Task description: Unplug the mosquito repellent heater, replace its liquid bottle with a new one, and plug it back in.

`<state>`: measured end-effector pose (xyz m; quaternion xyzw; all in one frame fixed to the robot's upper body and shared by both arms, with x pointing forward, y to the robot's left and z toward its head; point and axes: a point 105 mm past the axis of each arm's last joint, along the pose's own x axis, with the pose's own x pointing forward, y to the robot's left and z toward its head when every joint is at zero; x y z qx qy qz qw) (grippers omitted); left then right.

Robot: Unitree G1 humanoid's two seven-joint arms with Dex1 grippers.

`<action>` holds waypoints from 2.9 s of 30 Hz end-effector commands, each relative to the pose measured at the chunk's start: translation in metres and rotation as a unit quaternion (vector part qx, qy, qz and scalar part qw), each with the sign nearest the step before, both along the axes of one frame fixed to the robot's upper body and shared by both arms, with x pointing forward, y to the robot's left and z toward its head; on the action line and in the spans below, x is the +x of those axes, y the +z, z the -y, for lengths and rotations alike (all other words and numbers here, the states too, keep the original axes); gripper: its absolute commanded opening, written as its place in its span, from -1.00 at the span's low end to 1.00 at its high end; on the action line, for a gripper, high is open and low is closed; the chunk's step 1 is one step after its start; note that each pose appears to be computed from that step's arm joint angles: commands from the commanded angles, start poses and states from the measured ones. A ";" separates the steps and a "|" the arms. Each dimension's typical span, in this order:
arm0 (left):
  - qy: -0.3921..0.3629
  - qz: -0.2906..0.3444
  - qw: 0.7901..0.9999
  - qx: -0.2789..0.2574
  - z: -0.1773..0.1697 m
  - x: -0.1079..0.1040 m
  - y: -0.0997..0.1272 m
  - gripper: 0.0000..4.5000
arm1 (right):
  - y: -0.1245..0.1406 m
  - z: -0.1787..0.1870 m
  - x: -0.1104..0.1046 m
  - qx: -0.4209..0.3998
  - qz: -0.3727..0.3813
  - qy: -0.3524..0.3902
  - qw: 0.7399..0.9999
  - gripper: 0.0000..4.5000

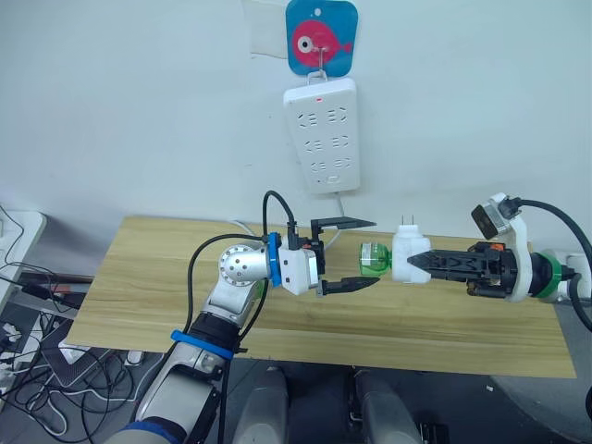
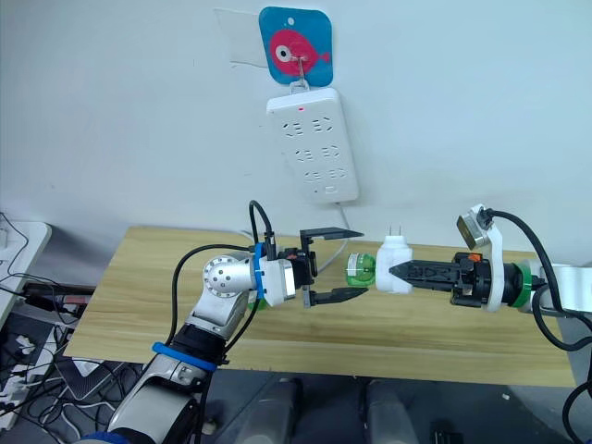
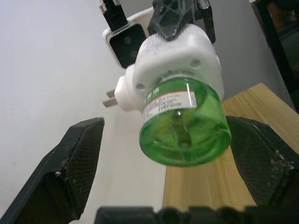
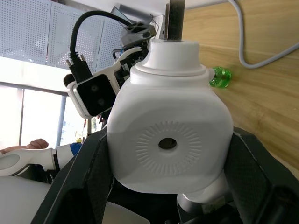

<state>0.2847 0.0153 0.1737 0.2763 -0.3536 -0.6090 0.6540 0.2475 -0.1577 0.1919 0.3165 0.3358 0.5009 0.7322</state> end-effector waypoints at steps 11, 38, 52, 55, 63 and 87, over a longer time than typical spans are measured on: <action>-0.057 -0.018 0.998 -0.002 0.006 -0.015 0.005 0.00 | 0.014 -0.005 -0.002 0.007 0.026 0.012 1.000 0.33; -0.139 -0.782 0.600 0.093 -0.018 -0.011 0.002 0.97 | 0.016 -0.001 -0.002 -0.032 0.065 0.039 0.997 0.33; -0.013 -0.221 0.975 0.033 -0.036 -0.015 0.012 0.97 | 0.016 0.010 0.000 0.011 0.033 -0.013 0.999 0.33; -0.016 -0.092 0.996 0.011 -0.032 -0.020 0.013 0.97 | 0.017 0.007 0.000 0.020 0.031 -0.014 0.999 0.33; -0.020 0.058 0.998 -0.003 -0.015 -0.020 0.003 0.97 | 0.018 -0.001 -0.003 0.028 0.034 0.003 0.999 0.33; -0.019 0.113 0.993 -0.039 0.003 -0.010 0.008 -0.01 | 0.018 -0.010 -0.003 0.030 0.037 0.020 0.999 0.33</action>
